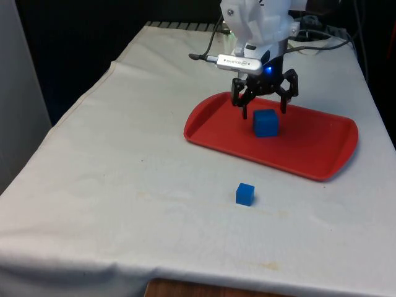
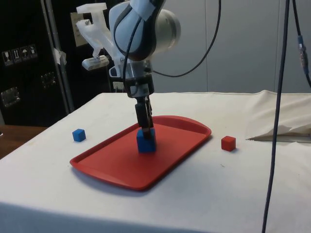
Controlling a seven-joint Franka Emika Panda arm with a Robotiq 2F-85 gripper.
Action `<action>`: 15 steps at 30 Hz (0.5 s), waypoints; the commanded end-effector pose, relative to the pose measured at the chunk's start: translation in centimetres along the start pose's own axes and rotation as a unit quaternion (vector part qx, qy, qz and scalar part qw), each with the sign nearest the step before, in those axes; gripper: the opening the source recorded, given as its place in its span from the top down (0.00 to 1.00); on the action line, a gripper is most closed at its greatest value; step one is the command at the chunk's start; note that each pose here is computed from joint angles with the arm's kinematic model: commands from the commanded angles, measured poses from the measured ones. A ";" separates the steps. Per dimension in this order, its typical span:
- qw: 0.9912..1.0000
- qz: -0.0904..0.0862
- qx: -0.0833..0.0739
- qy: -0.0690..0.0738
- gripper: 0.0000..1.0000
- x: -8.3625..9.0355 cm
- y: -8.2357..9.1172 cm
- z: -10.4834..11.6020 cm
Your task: Pick up the largest block and place it onto the tray.
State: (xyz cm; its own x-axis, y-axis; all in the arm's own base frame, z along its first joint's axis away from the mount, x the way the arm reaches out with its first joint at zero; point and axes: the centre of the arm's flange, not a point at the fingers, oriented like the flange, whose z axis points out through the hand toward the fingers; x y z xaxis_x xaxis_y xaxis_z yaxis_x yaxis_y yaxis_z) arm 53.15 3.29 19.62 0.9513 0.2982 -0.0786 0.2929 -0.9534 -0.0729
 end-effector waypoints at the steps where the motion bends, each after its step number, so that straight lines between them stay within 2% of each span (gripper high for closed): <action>1: 1.000 0.000 0.002 0.003 0.00 -0.1 0.0 -0.7; 4: 1.000 0.000 0.004 0.007 0.00 0.0 -0.1 -0.9; 11: 1.000 -0.003 0.012 0.024 0.00 -0.5 -0.5 -3.4; 14: 0.999 -0.005 0.017 0.029 0.00 -0.4 -0.6 -3.7; 15: 0.999 -0.004 0.014 0.029 0.00 -0.5 -0.7 -4.2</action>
State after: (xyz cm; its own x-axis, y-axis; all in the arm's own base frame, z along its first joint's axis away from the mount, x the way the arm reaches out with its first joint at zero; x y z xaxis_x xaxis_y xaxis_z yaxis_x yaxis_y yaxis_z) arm 53.01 3.62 23.63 0.9525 0.3042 -0.0155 0.3008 -0.9475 -0.1082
